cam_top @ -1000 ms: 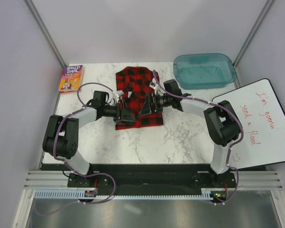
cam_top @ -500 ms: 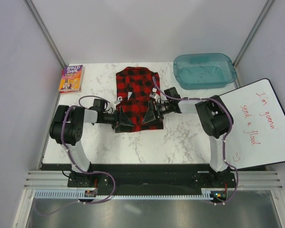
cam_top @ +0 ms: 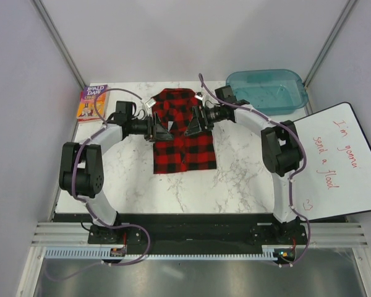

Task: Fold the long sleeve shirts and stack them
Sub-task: Fold the shirt

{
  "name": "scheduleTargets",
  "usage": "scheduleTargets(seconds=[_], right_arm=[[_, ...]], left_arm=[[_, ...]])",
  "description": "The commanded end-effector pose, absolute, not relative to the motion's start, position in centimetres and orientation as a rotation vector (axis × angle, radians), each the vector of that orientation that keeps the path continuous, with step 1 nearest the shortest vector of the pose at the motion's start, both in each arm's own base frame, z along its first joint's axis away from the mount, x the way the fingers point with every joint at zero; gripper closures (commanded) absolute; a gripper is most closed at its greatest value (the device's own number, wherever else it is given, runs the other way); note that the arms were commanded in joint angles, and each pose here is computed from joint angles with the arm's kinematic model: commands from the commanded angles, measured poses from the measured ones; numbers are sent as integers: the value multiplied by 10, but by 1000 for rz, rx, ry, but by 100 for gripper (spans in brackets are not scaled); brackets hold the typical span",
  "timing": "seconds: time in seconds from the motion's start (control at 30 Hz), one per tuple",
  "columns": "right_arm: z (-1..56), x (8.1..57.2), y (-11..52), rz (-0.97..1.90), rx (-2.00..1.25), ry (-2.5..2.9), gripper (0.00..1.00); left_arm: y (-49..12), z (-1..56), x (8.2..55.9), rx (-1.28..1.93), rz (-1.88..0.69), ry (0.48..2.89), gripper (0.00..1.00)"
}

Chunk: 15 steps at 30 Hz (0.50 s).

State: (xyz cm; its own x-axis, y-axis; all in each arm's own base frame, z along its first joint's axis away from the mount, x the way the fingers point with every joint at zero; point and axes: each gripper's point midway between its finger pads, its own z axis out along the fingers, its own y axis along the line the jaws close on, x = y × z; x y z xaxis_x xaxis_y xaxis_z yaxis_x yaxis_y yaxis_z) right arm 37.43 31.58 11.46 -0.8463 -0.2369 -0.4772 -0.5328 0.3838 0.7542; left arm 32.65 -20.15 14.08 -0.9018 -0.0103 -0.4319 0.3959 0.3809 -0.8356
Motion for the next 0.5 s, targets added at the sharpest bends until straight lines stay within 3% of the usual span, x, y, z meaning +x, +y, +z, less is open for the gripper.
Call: scheduleTargets(seconds=[0.0,0.2,0.47], right_arm=[[84,422,321,1377,-676,2349,2],[34,457,325,1318,-632,2393,7],[14,426,318,1313,-598,2453,10]], left_arm=[[-203,114,378,313,-1400,2289,30],[-178,61,429,32,-1279,2429,37],[-143,46,432,-50,-1207,2475,38]])
